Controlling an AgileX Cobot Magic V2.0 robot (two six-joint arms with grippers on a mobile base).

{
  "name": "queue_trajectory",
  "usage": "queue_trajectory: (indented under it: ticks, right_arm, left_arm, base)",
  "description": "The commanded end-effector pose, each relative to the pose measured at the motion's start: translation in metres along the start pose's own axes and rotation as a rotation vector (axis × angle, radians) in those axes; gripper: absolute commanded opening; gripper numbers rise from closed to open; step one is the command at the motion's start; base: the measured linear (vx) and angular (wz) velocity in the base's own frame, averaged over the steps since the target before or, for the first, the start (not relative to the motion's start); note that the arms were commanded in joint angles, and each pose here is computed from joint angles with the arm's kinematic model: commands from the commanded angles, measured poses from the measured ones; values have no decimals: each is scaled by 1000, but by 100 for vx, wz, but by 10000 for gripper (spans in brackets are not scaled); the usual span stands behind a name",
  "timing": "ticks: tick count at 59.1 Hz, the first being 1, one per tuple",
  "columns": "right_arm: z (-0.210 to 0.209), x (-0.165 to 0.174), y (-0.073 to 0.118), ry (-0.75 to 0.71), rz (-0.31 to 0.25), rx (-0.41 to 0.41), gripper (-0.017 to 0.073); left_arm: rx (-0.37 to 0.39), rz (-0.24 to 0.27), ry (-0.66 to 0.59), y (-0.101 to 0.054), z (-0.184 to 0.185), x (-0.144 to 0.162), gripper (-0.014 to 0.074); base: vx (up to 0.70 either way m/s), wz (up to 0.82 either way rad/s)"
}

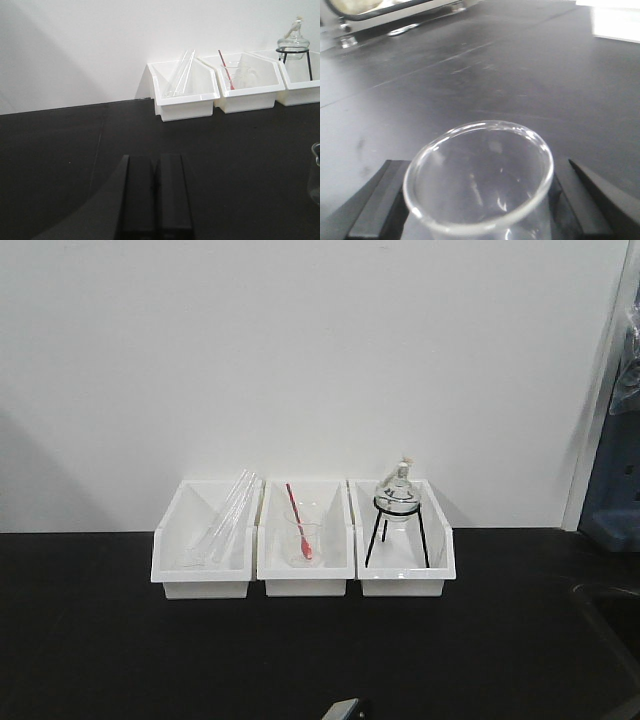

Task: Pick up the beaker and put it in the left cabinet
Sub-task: 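Lower the right gripper around the small clear glass beaker and close, then lift the beaker with the right gripper and draw it back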

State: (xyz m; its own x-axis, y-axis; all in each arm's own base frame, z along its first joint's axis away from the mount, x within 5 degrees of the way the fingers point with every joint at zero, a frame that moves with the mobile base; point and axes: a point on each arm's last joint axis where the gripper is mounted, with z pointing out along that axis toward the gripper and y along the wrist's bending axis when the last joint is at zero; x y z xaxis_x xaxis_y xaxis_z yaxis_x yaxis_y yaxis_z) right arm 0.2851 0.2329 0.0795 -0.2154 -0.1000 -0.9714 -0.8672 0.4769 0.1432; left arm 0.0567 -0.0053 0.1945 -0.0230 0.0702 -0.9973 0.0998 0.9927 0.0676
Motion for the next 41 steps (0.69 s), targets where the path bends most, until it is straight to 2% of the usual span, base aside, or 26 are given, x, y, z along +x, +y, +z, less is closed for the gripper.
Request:
queue_trajectory:
  ticks: [1, 10, 16, 26, 34, 41]
  right_arm:
    - [2, -39, 4, -266, -35, -56, 568]
    - [3, -38, 0, -265, -20, -16, 472]
    - [3, -38, -1, -270, -16, -6, 321]
    - [1, -44, 0, -283, -23, -17, -18]
    - [-3, -64, 2, -284, -18, -9, -6]
    - [-14, -101, 7, -270, 0, 20, -5]
  left_arm:
    - [9, -6, -93, -1, -1, -4, -8]
    - [9, -6, -93, -1, -1, -4, -8]
    - [9, -6, -93, -1, -1, -4, -8]
    - [9, -6, -93, -1, -1, -4, -8]
    - [9, -6, -93, -1, -1, -4, -8]
    - [9, -6, -93, -1, -1, -4, -8]
  base:
    - [0, 0]
    - [0, 0]
    - [0, 0]
    - [0, 0]
    - [0, 0]
    - [0, 0]
